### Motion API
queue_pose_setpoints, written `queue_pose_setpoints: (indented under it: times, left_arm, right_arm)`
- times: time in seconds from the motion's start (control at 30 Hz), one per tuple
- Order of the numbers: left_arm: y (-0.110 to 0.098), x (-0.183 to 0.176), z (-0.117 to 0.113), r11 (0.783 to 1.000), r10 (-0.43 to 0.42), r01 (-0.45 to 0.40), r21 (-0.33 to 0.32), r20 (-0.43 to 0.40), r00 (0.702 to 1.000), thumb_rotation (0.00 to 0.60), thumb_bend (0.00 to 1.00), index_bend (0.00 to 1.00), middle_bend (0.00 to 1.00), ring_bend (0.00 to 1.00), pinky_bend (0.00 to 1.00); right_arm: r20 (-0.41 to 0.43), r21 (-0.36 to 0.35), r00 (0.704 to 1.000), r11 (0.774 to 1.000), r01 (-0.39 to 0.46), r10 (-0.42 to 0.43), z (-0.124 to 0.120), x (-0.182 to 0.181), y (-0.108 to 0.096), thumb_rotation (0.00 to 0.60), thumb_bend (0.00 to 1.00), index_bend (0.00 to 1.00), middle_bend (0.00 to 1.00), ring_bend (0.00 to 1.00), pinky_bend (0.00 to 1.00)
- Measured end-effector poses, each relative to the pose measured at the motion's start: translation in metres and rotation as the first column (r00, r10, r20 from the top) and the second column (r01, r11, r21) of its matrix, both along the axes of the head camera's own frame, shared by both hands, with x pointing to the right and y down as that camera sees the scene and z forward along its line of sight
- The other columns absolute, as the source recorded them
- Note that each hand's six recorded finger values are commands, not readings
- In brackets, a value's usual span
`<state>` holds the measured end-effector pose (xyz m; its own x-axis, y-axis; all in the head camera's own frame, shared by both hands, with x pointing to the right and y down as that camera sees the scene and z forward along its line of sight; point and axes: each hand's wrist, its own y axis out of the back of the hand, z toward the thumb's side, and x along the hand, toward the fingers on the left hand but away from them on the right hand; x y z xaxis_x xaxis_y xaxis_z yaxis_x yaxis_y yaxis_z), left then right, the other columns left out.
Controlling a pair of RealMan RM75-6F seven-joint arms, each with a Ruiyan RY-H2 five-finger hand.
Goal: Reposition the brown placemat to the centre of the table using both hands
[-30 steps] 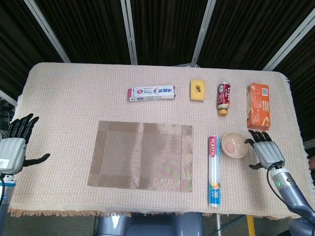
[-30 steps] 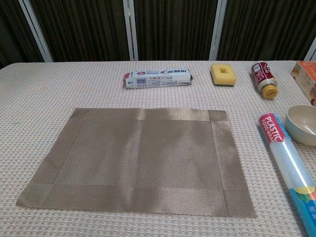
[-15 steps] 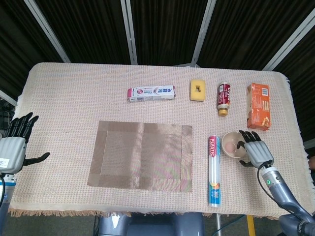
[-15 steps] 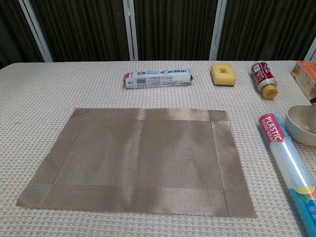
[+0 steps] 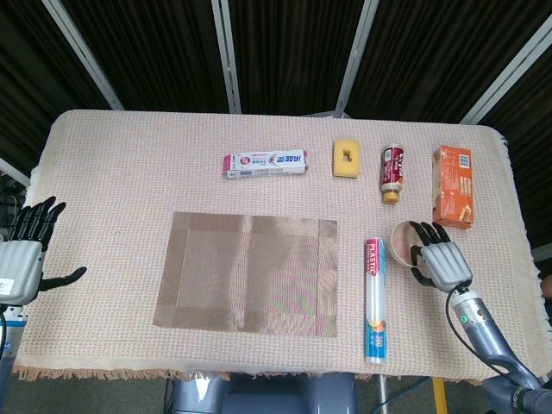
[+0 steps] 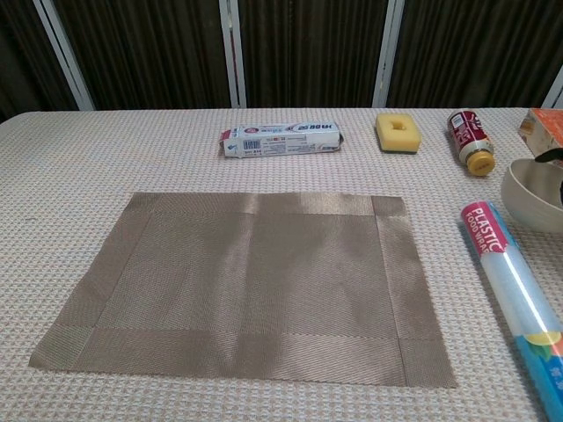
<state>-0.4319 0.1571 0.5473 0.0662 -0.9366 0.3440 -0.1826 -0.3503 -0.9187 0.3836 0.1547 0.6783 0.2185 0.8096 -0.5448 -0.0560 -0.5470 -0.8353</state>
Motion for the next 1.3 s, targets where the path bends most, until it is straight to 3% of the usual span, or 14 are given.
queue_pose_setpoints:
  times: [0.33, 0.53, 0.63, 0.77, 0.97, 1.3]
  left_arm:
    - [-0.001, -0.001, 0.003, 1.0, -0.002, 0.002, -0.023, -0.015, 1.0, 0.6, 0.0, 0.0, 0.0, 0.0, 0.0]
    - [-0.001, -0.003, 0.008, 0.999, -0.003, 0.002, -0.038, -0.009, 1.0, 0.6, 0.0, 0.0, 0.0, 0.0, 0.0]
    - [-0.002, -0.004, 0.009, 0.999, -0.007, 0.007, -0.04, -0.005, 1.0, 0.6, 0.0, 0.0, 0.0, 0.0, 0.0]
    - [-0.002, -0.006, 0.011, 0.999, -0.013, 0.013, -0.044, 0.001, 1.0, 0.6, 0.0, 0.0, 0.0, 0.0, 0.0]
    - [-0.004, -0.011, 0.014, 0.998, -0.024, 0.025, -0.05, 0.012, 1.0, 0.6, 0.0, 0.0, 0.0, 0.0, 0.0]
    - [-0.007, -0.017, 0.018, 0.997, -0.041, 0.042, -0.06, 0.021, 0.999, 0.6, 0.0, 0.0, 0.0, 0.0, 0.0]
  right_arm:
    - [0.113, 0.111, 0.985, 0.987, 0.114, -0.127, -0.048, -0.05, -0.017, 0.6, 0.39, 0.66, 0.03, 0.0, 0.0]
    - [0.131, 0.087, 0.954, 0.962, 0.258, -0.268, -0.057, -0.099, -0.029, 0.6, 0.39, 0.66, 0.04, 0.0, 0.0]
    - [0.124, 0.069, 0.924, 0.932, 0.357, -0.363, -0.056, -0.13, -0.033, 0.6, 0.39, 0.66, 0.04, 0.0, 0.0]
    - [0.113, 0.065, 0.865, 0.873, 0.484, -0.488, -0.052, -0.176, -0.035, 0.6, 0.39, 0.66, 0.05, 0.0, 0.0]
    - [0.108, 0.078, 0.785, 0.793, 0.605, -0.61, -0.04, -0.238, -0.029, 0.6, 0.39, 0.66, 0.06, 0.0, 0.0]
    - [0.074, 0.103, 0.71, 0.714, 0.692, -0.7, -0.02, -0.3, -0.017, 0.6, 0.39, 0.66, 0.06, 0.0, 0.0]
